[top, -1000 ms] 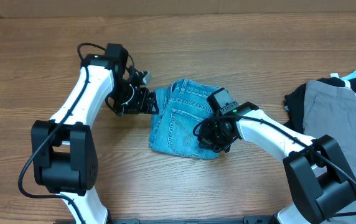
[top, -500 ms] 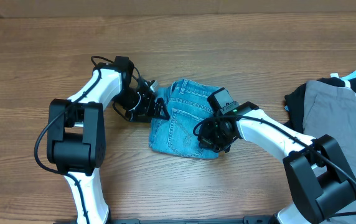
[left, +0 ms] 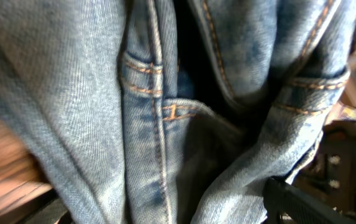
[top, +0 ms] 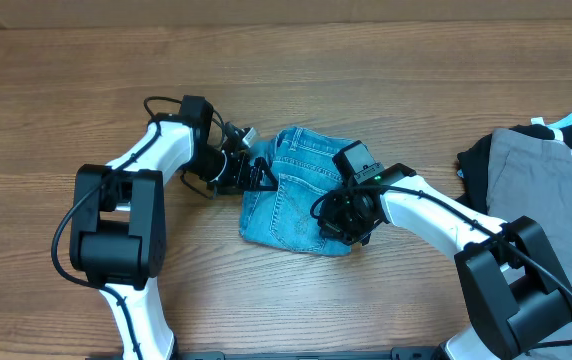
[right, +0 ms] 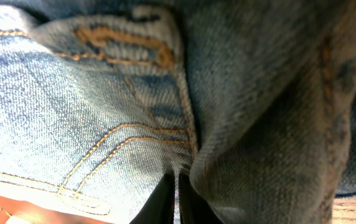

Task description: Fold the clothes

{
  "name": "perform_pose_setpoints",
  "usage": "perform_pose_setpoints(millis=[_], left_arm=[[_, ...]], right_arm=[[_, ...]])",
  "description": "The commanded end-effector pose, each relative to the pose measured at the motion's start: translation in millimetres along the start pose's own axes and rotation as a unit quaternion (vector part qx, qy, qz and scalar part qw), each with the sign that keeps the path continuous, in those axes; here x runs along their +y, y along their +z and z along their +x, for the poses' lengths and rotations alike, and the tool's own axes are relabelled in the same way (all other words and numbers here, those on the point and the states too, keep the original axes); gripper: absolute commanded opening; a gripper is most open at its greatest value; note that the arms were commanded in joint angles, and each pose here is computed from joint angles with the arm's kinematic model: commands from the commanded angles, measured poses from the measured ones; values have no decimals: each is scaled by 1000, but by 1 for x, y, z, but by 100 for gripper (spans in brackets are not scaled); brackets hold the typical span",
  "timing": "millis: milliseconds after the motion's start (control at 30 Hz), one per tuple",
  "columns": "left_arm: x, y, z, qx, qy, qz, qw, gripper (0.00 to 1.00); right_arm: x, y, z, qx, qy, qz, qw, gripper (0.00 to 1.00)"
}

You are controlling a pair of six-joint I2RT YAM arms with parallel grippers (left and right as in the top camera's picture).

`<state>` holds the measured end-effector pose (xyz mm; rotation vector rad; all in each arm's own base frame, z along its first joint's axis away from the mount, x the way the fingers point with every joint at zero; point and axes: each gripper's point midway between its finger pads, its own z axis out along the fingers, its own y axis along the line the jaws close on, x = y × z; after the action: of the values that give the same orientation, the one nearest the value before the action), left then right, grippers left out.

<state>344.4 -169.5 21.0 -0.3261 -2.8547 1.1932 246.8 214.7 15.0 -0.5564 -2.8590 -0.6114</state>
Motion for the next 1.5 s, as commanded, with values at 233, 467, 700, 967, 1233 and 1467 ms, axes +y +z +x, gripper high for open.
perform_pose_setpoints(millis=[233,467,700,967,1233,1467], left_arm=[[29,39,38,50,-81,-2,995,68],[19,39,35,45,-78,30,996,89],[22,39,32,40,-66,25,997,94],[42,23,37,36,-93,9,995,98],[27,35,33,37,-71,22,997,97],[33,50,41,60,-112,-47,991,59]], right_arm=[[-14,14,3,10,4,26,1000,8],[-14,14,3,10,4,26,1000,8],[-14,14,3,10,4,26,1000,8],[-14,14,3,10,2,25,1000,8],[-10,14,2,10,0,17,1000,8],[-11,14,2,11,0,18,1000,8]])
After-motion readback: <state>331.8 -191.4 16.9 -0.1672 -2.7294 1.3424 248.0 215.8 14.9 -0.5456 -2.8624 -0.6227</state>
